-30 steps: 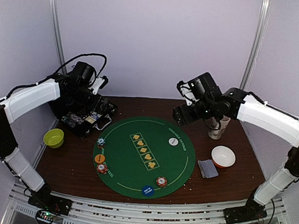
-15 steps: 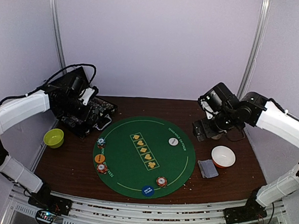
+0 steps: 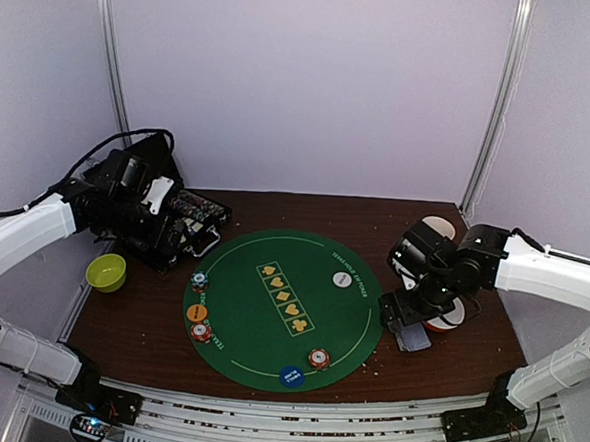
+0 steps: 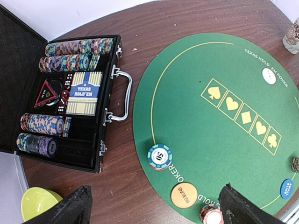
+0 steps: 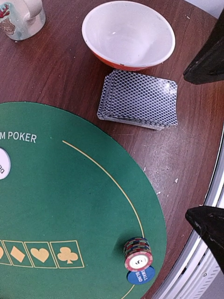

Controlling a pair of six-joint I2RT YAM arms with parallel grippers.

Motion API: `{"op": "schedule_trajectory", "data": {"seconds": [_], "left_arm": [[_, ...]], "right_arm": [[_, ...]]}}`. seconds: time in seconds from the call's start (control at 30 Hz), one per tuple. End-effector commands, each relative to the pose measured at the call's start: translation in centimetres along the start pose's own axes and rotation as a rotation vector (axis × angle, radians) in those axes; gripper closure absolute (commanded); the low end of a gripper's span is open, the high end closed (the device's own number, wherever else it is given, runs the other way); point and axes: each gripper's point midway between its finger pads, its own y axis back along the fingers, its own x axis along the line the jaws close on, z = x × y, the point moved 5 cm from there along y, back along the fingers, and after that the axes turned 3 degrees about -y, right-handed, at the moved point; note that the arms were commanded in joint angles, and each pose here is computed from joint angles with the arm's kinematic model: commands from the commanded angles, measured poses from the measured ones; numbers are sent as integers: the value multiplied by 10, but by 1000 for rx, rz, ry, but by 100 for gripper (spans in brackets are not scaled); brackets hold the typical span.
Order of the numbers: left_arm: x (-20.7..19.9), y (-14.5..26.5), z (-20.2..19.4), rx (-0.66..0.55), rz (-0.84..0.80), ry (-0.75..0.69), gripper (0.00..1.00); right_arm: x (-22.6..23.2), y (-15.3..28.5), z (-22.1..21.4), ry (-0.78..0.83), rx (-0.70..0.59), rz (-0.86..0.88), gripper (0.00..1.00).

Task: Distribute texas hold em gaming equipment
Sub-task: Pick up the poker card from the center of the board.

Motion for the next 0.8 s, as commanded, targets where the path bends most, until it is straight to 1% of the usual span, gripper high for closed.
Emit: {"op": "schedule_trajectory", "data": {"seconds": [0.0,0.13,0.2,0.3,0.37,0.4,0.43,0.47,0.5,0.57,0.63,0.77], "left_arm": [[1,3,3,-42,2,19,2],[5,-2,15,-40,31,9,2],[7,-7,22,-35,38,-2,2],[10,-16,33,-50,44,-10,2],[10,-21,45,-100,45,-21,2],[9,-22,53,-145,40,-34,2],[9,-21,66,-217,37,-42,2],[9,-22,70,-246,34,-43,2],[9,-20,81,-315,40,-46,2],[11,-19,91,-382,52,-41,2],[13,-21,95,-412,66,-43,2],[14,-24,86,-392,76,-47,2]], "right_arm": [[5,5,0,-29,-19,42,7],[11,6,10,6,-46,55,6],[13,3,13,28,-40,54,5],[16,-6,12,65,6,40,5],[16,-13,10,85,35,19,5],[15,-17,9,94,48,7,4],[14,-21,9,100,57,-6,4],[13,-25,9,101,67,-21,4],[12,-27,10,99,76,-33,4],[9,-30,15,80,91,-63,4],[7,-32,18,52,102,-89,4],[6,-38,9,-31,146,-103,6]]}}
